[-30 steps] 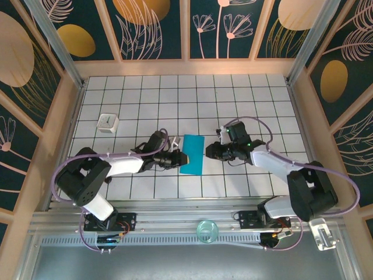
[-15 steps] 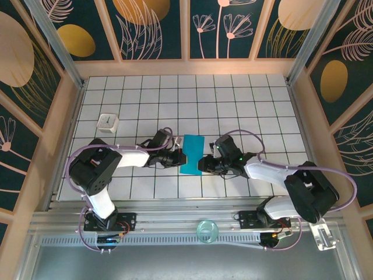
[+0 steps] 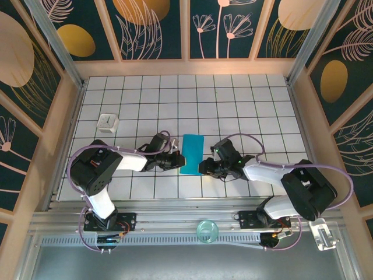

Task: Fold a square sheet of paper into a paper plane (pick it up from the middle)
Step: Fold the triangle a second time at the center of the table.

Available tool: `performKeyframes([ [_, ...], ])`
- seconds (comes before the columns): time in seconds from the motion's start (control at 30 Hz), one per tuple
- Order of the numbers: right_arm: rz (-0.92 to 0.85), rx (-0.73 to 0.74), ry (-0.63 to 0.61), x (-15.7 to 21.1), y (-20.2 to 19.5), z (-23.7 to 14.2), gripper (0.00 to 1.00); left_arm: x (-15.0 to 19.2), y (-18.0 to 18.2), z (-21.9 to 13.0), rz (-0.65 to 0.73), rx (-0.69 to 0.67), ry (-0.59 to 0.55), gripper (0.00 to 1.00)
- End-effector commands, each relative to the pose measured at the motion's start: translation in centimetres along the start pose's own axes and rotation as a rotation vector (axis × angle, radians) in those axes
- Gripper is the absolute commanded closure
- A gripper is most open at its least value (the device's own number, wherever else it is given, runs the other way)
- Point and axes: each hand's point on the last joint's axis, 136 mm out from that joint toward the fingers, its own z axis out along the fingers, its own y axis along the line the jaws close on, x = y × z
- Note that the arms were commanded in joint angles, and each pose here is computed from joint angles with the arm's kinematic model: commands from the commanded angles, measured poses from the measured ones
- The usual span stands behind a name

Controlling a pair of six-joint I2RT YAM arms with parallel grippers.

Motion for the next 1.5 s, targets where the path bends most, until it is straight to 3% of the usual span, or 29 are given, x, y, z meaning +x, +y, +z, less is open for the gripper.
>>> performKeyframes([
  [0.0,0.022,0.026,0.001,0.3,-0.8,0.6,0.64,2.4,3.6,0.1,-0.073,-0.111,0.06,1.0],
  [1.1,0.07,-0.086,0.007,-0.2,1.4,2.1,0.67,3.1,4.0,0.2,-0.064,-0.12,0.084,1.0],
  [1.47,0.067,-0.051,-0.028,-0.5,0.8,1.3,0.68,3.1,4.0,0.2,-0.06,-0.123,0.087,1.0],
])
